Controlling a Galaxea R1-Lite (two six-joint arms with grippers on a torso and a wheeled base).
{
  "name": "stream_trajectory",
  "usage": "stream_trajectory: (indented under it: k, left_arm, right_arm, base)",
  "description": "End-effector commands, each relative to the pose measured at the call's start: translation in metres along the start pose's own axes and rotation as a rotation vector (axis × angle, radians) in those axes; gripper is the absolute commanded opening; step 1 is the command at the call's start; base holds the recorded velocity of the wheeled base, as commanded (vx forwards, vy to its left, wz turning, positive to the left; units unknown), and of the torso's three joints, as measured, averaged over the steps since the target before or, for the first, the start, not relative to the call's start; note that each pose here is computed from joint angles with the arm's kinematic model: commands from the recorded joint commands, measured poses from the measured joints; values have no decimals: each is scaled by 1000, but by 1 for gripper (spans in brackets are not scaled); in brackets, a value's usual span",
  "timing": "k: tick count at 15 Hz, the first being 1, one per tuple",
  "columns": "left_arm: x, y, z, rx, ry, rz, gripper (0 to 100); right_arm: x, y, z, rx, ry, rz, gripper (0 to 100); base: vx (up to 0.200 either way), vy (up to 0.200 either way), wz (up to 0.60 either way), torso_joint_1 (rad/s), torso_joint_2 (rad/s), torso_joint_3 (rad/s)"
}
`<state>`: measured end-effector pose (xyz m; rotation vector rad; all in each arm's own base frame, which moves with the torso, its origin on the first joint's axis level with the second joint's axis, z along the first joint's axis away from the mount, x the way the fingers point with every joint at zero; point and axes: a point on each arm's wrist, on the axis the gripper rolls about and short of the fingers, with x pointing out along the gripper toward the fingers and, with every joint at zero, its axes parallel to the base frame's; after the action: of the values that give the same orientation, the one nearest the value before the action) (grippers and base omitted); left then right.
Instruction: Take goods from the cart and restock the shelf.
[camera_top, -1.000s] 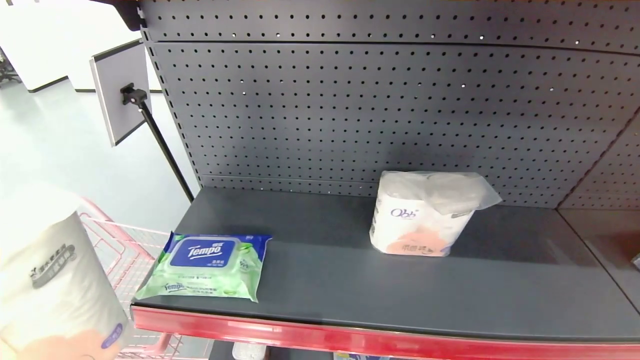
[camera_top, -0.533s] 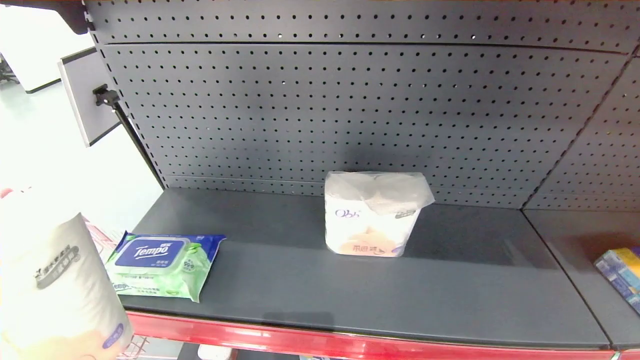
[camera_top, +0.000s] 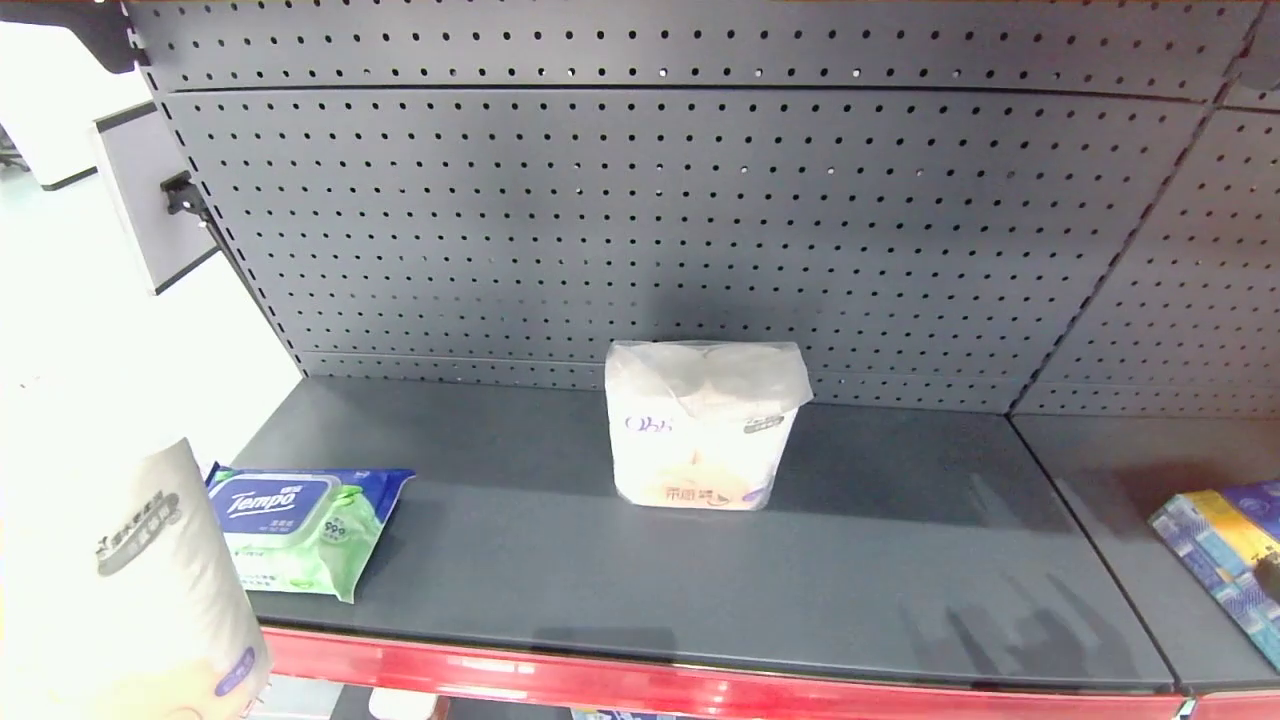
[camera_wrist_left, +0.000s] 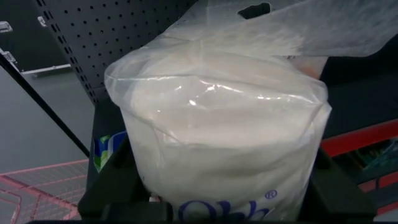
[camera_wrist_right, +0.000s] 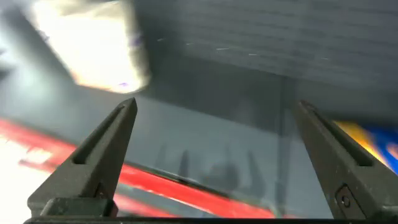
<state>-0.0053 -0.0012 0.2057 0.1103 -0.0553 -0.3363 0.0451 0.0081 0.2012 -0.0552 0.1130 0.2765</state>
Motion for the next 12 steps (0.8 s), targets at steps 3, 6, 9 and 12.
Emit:
stream_trajectory:
  k: [3, 6, 9, 12]
  left_arm:
    - [7, 0, 3, -4, 14, -34, 0]
    - [8, 0, 4, -8, 17, -50, 0]
    - [9, 0, 4, -8, 19, -52, 0]
    - [8, 0, 5, -7, 13, -51, 0]
  right_arm:
    - [141, 9, -7, -7, 202, 473, 100]
    - [180, 10, -18, -67, 167, 636, 100]
    - [217, 11, -22, -106, 136, 717, 100]
    - [244, 11, -17, -139, 102, 745, 100]
  base:
    - [0, 0, 0, 0, 0, 0]
    - [0, 0, 0, 0, 0, 0]
    - [0, 0, 0, 0, 0, 0]
    - [0, 0, 0, 0, 0, 0]
